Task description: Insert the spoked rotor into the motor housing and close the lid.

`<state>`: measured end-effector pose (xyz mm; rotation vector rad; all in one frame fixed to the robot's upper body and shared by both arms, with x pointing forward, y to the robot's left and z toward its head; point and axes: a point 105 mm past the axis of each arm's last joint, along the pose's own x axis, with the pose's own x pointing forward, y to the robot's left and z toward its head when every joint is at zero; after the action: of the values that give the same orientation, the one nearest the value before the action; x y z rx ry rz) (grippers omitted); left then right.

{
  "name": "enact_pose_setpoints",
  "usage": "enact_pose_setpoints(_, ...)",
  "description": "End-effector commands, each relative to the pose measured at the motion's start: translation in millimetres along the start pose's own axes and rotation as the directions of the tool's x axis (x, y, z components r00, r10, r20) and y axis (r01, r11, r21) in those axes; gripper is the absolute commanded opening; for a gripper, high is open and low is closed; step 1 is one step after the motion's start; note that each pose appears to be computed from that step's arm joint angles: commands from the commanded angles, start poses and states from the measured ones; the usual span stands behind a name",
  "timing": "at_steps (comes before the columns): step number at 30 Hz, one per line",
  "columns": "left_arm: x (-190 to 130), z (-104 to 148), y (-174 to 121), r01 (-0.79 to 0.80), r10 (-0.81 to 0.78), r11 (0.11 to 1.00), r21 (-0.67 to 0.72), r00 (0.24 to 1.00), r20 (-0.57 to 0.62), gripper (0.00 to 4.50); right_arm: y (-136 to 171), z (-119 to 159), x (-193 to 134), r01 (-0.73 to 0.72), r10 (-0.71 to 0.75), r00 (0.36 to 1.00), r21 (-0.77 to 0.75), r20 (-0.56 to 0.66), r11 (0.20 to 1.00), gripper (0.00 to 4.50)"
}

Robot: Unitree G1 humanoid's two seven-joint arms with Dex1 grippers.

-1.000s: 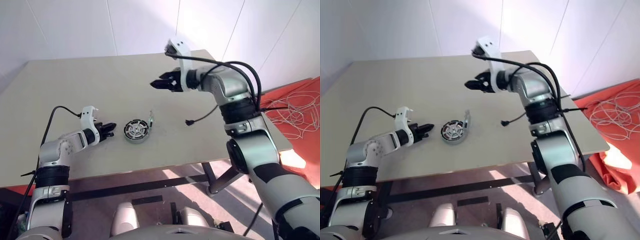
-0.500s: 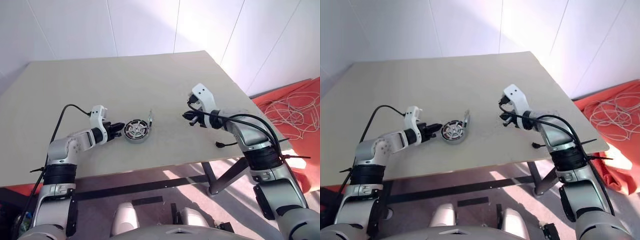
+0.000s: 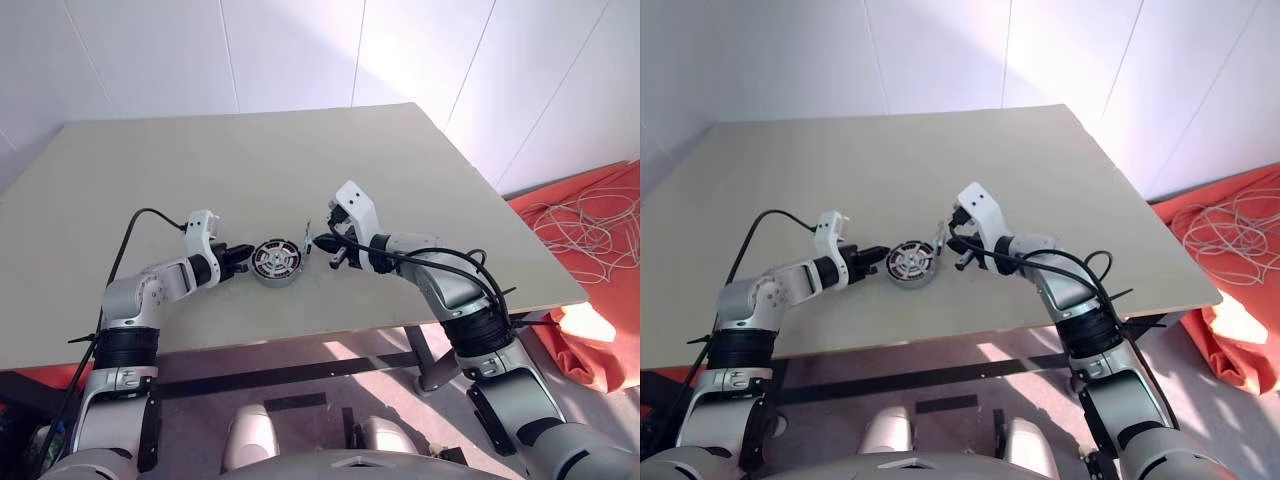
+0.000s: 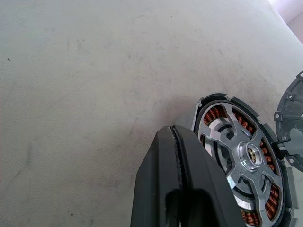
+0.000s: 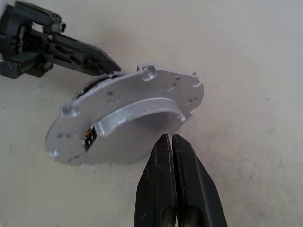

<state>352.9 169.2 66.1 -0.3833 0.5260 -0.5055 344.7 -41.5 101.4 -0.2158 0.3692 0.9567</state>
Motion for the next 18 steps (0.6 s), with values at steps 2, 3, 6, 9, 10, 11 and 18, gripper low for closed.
enact_pose_setpoints(2, -6, 16, -6, 0.01, -0.012, 0.999, 0.036, 0.999, 0.05, 0.0, 5, 17, 5, -0.033, 0.034, 0.998, -0.028, 0.053, 0.999, 0.04)
enact_pose_setpoints(3, -6, 16, -6, 0.009, -0.011, 0.999, 0.036, 0.999, 0.051, 0.0, 6, 18, 5, -0.04, 0.042, 0.998, -0.028, 0.055, 0.999, 0.04)
enact_pose_setpoints(6, -8, 16, -4, 0.001, -0.003, 0.999, 0.034, 0.999, 0.053, 0.0, 11, 25, 4, -0.078, 0.079, 0.994, -0.023, 0.074, 0.997, 0.04)
enact_pose_setpoints(9, -10, 16, -3, -0.004, 0.002, 1.0, 0.031, 0.999, 0.054, 0.0, 17, 35, 1, -0.113, 0.116, 0.988, -0.033, 0.098, 0.993, 0.04)
enact_pose_setpoints(10, -11, 15, -3, -0.005, 0.003, 1.0, 0.03, 0.999, 0.054, 0.0, 18, 37, 1, -0.118, 0.122, 0.987, -0.037, 0.103, 0.992, 0.04)
enact_pose_setpoints(11, -11, 15, -2, -0.006, 0.004, 1.0, 0.029, 0.999, 0.054, 0.0, 20, 41, 1, -0.128, 0.133, 0.985, -0.052, 0.108, 0.99, 0.04)
enact_pose_setpoints(18, -12, 17, 0, -0.012, 0.01, 1.0, 0.028, 0.998, 0.054, 0.0, 38, 60, 0, -0.195, 0.208, 0.967, -0.099, 0.144, 0.976, 0.04)
